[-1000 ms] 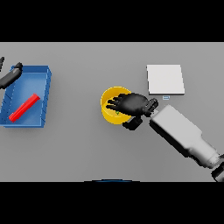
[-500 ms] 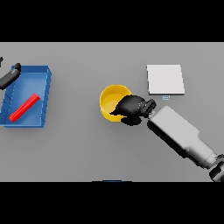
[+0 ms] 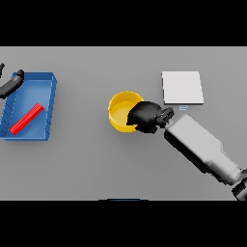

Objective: Pick up the red beaker and tilt it to pour out 1 green nut into yellow bowl. Pick up the yellow bowl and place it on the metallic measuring scale.

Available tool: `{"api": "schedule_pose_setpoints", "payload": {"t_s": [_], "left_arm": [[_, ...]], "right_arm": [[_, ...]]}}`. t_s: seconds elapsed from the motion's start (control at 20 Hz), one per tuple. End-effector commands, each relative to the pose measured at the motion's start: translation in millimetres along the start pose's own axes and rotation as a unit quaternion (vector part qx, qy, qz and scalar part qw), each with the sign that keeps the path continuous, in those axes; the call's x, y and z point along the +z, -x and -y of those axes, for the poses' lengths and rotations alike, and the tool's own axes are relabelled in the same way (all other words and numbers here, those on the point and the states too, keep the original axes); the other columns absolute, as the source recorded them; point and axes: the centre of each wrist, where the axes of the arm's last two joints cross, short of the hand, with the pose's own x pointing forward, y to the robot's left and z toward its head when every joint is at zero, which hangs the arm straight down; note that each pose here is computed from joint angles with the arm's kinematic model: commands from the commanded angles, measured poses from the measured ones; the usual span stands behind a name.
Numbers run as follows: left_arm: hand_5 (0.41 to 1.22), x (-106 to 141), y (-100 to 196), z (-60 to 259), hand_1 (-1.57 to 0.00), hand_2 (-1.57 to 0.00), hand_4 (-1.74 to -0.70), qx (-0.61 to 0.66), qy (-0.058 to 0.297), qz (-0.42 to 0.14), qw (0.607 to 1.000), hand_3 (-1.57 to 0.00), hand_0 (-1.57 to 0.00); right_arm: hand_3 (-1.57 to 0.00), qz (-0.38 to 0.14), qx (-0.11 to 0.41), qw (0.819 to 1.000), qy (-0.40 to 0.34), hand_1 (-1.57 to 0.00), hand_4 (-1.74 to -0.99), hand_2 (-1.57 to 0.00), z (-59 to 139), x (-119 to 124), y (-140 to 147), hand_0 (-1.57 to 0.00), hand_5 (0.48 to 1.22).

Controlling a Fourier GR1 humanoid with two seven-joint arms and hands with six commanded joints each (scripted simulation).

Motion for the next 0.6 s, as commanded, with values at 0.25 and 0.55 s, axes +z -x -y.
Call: {"api": "schedule_pose_setpoints", "payload": {"t_s": [0.25, 0.55], "left_arm": [[0.693, 0.4, 1.5, -1.3, 0.00, 0.00, -0.72, -0.001, -0.001, -0.003, 1.000, 0.00, 0.00], [0.686, 1.8, -1.4, 0.2, 0.00, 0.00, -0.72, -0.001, 0.002, 0.000, 1.000, 0.00, 0.00]], "right_arm": [[-1.25, -0.015, -0.017, 1.000, 0.021, -1.56, -1.737, -1.41, 22.6, 25.8, 9.2, -1.56, 1.218], [-1.16, -0.058, -0.011, 0.997, 0.056, -1.57, -1.740, -1.50, 38.3, 55.8, 20.4, -1.57, 1.220]]}}
